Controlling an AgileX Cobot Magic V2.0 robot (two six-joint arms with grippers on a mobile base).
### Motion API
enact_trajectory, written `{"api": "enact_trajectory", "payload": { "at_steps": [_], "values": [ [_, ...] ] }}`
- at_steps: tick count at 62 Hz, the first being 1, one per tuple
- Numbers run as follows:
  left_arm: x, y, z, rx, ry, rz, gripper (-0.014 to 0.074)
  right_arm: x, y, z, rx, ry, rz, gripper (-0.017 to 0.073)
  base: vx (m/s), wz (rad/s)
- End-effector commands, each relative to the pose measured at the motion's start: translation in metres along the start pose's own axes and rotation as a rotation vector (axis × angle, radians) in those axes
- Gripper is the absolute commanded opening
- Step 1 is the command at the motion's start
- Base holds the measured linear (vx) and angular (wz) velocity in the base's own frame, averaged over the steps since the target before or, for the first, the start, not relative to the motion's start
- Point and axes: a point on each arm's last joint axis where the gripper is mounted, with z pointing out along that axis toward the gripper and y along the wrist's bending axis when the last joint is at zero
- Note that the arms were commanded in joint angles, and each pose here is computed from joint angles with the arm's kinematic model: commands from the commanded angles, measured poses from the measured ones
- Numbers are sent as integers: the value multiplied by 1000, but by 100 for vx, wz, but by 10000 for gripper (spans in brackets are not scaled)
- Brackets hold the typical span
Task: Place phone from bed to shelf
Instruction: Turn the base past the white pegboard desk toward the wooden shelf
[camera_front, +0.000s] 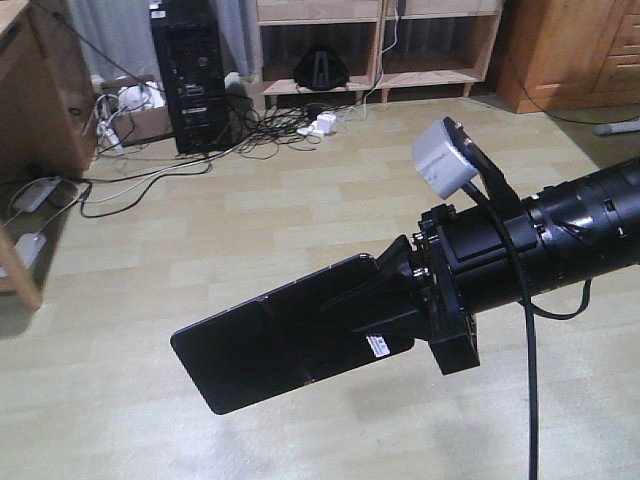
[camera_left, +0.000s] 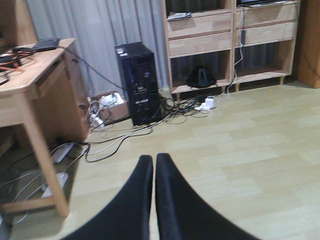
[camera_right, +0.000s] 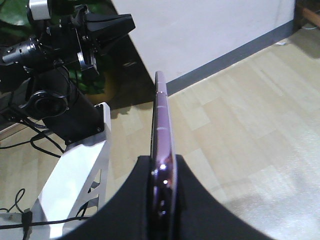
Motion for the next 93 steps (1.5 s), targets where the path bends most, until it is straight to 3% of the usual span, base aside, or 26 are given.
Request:
{"api": "enact_trajectory", "payload": {
  "at_steps": [1, 93],
  "values": [
    [-14, 2, -3, -10, -107, -14, 1, -14, 19, -10, -83, -77, -33, -2, 36, -18],
    [-14, 2, -3, -10, -107, -14, 1, -14, 19, -10, -84, -77, -32, -2, 38, -37]
  ]
}}
